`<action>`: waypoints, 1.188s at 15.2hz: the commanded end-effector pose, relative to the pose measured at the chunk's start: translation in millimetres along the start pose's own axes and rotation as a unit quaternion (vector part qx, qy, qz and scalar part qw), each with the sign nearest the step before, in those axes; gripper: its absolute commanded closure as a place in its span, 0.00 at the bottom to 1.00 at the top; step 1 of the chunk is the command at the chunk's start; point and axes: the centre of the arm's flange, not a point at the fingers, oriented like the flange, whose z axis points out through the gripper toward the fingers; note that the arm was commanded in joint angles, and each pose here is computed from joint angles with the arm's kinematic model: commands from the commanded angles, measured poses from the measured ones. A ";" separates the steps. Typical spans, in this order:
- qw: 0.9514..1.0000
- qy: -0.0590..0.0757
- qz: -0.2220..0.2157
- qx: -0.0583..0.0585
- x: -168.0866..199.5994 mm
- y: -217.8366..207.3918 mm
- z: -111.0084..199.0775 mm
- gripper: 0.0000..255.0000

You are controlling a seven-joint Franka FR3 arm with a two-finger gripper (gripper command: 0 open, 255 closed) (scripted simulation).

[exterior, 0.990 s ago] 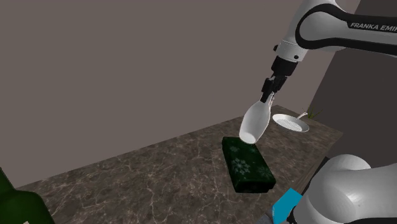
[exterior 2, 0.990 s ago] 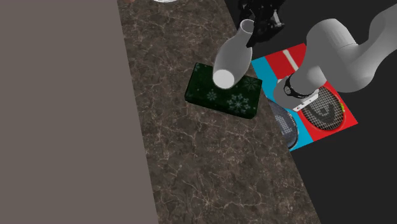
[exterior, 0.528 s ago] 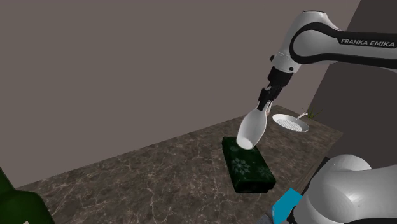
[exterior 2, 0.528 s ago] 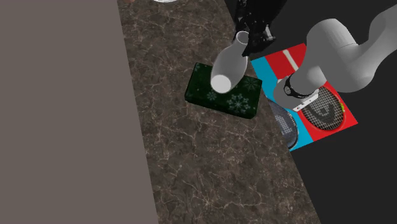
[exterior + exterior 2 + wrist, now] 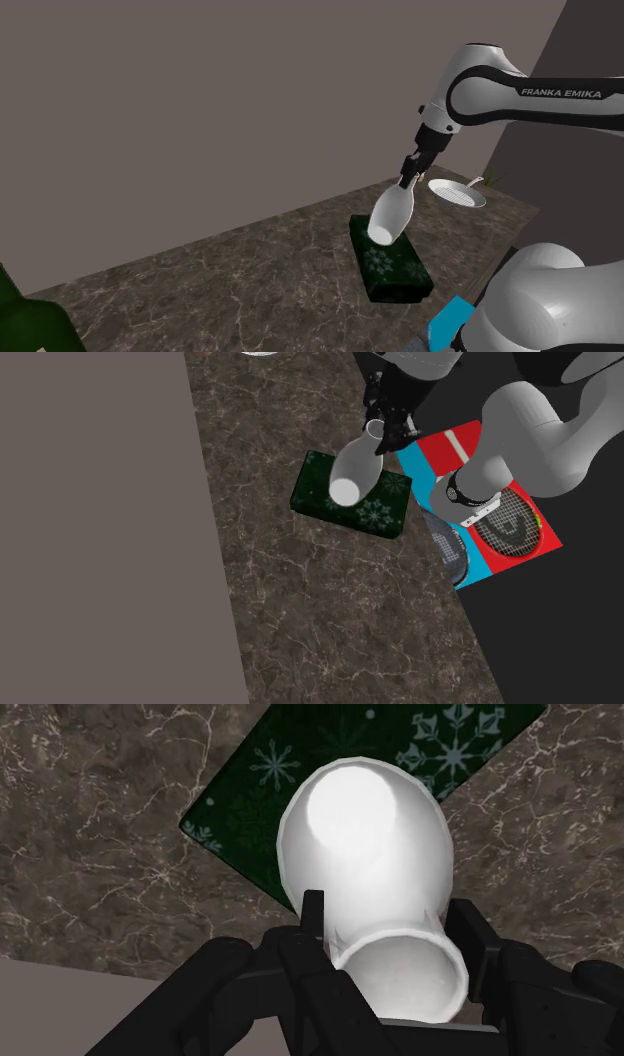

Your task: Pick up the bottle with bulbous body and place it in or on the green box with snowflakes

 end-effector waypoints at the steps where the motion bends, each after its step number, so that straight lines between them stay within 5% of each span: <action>1: 1.000 0.001 0.000 0.000 -2.2 0.6 7.6 1.00; 8: 1.000 0.001 0.000 0.000 -2.2 0.6 7.6 1.00; 9: 1.000 0.001 0.000 0.000 -2.1 0.7 7.6 0.00; 14: 1.000 0.001 0.000 0.000 -2.2 0.6 7.6 0.00; 18: 1.000 0.001 0.000 0.000 -2.2 0.6 -42.4 0.00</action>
